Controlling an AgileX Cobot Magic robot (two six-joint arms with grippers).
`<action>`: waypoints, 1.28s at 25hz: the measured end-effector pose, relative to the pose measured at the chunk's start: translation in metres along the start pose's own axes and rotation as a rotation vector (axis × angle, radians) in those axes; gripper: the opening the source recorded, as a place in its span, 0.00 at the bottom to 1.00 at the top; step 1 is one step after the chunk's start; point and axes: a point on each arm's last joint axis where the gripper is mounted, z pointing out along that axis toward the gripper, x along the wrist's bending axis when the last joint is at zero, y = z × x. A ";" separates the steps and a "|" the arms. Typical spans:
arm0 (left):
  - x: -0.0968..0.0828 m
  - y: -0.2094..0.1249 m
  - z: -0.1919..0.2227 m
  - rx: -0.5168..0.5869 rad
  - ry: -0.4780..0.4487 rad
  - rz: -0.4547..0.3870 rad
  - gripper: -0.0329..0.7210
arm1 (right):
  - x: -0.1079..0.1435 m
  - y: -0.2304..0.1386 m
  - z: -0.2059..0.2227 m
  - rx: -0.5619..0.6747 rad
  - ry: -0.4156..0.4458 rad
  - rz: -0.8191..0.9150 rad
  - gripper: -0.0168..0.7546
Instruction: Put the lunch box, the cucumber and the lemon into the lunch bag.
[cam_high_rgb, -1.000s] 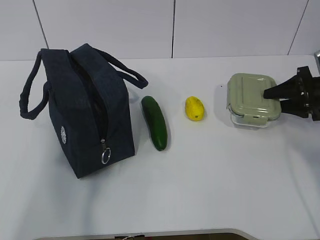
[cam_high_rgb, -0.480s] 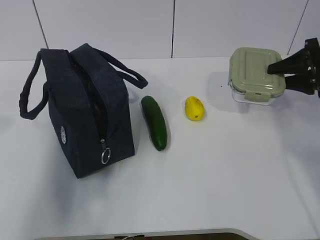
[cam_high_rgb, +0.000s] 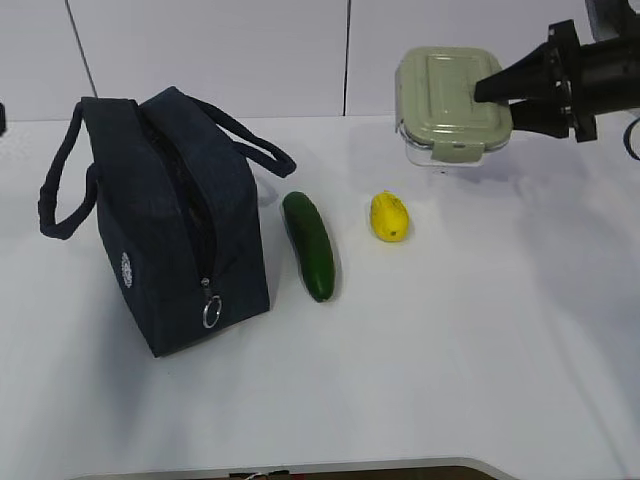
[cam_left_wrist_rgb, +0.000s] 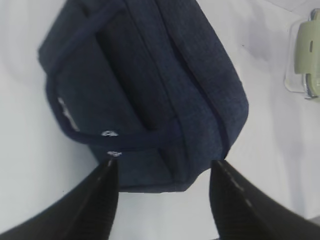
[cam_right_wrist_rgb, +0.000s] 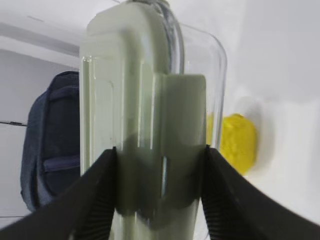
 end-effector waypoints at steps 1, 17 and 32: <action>0.002 0.002 0.008 0.018 -0.020 -0.024 0.61 | 0.005 0.002 0.003 0.004 0.005 -0.011 0.51; -0.009 0.003 0.096 0.200 -0.101 -0.027 0.62 | 0.065 0.010 0.042 0.073 0.096 -0.107 0.51; -0.004 0.008 0.101 0.150 -0.060 -0.008 0.61 | 0.079 0.003 0.058 0.115 0.124 -0.118 0.51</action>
